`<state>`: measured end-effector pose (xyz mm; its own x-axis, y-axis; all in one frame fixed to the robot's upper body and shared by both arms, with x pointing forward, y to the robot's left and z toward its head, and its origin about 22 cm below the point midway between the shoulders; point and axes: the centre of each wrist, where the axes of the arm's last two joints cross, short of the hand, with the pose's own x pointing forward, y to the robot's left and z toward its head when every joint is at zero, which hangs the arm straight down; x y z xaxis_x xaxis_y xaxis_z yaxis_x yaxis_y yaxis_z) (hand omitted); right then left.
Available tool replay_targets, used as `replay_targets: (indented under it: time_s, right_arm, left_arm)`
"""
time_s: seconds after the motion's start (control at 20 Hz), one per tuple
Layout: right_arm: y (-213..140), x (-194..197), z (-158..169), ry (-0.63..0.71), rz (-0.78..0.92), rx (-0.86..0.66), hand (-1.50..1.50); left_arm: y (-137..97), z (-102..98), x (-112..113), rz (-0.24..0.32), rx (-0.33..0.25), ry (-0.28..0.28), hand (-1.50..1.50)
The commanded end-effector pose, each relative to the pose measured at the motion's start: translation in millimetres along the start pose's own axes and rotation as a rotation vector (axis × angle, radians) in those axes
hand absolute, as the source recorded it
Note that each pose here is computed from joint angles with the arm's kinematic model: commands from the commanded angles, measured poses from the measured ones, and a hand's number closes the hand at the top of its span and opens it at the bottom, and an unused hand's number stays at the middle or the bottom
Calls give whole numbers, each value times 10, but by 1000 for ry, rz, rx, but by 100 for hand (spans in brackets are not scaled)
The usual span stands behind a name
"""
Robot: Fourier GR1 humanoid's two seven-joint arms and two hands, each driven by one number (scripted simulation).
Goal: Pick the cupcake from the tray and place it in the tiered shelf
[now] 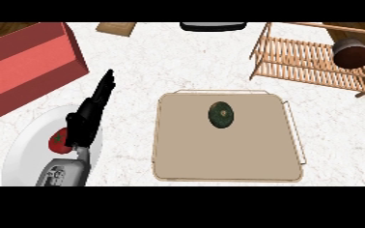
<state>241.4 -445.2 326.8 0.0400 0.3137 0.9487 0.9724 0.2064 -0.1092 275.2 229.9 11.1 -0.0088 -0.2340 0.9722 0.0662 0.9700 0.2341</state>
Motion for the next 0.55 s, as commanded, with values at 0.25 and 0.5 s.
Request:
replay_targets:
  time_s: [0.25, 0.5]
  right_arm:
    - [-1278, -255, -170, 57, 181, 41, -150]
    - [-1946, -275, -270, 66, 156, 121, -150]
  left_arm:
    - [-17, 72, -4, -15, 11, 16, 0]
    - [-23, 103, -42, -1, 13, 5, 0]
